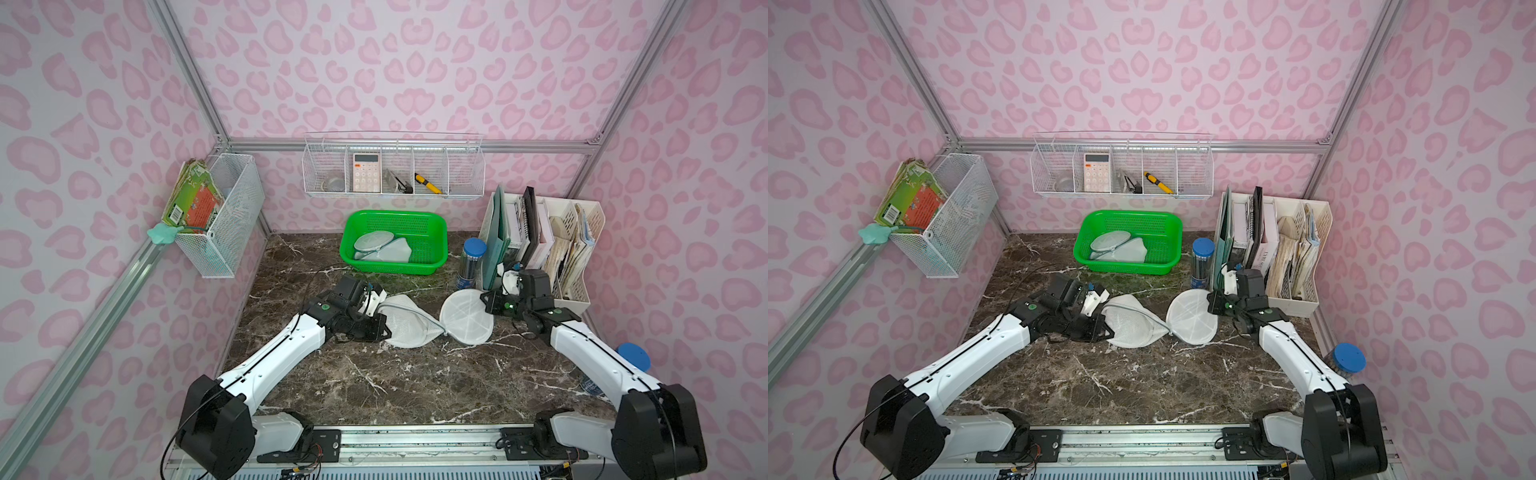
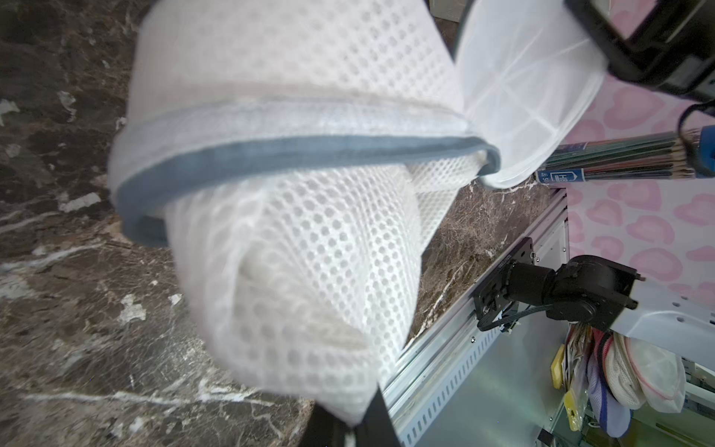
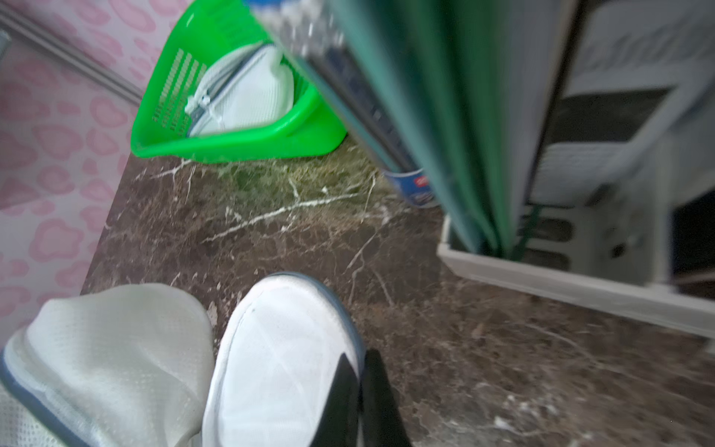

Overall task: Turn the laundry bag inside out
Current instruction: Turn over the laundry bag at the center of the board.

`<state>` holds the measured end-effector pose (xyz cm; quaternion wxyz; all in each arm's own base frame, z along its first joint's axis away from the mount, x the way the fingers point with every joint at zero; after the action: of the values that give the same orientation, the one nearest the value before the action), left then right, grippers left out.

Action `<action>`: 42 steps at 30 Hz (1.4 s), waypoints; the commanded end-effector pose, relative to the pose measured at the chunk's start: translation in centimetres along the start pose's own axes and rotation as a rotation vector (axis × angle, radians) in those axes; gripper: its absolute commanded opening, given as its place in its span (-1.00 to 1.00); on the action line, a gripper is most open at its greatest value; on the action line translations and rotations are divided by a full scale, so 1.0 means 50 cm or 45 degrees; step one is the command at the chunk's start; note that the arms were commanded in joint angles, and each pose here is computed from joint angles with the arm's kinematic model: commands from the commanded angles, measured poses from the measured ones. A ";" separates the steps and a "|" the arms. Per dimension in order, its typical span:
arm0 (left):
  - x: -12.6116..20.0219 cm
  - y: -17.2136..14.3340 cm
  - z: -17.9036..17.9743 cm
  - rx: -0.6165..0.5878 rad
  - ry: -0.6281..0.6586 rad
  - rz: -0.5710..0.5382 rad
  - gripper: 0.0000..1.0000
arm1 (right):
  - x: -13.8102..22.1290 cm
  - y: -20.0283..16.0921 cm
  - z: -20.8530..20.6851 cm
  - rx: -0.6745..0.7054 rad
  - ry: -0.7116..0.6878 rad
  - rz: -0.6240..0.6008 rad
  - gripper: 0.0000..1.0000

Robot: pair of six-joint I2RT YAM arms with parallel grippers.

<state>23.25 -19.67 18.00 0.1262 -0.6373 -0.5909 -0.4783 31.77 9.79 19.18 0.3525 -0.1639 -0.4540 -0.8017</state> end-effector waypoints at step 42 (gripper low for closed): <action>-0.076 0.043 0.003 -0.057 0.088 0.207 -1.00 | 0.044 -0.049 0.132 0.416 0.010 -0.143 0.26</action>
<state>26.09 -22.57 15.89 0.1702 -0.6623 -0.5311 -0.5004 27.82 13.80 21.41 0.3193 -0.1131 -0.5681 -0.7500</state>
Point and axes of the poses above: each gripper's point midway between its finger pads, its own x axis back along the fingers, its own z axis along the line the jaws close on, y = z × x, the point moved 4 cm from there along x, back along the fingers, and after that the axes turned 9 degrees about -x, right-handed, at the moved point
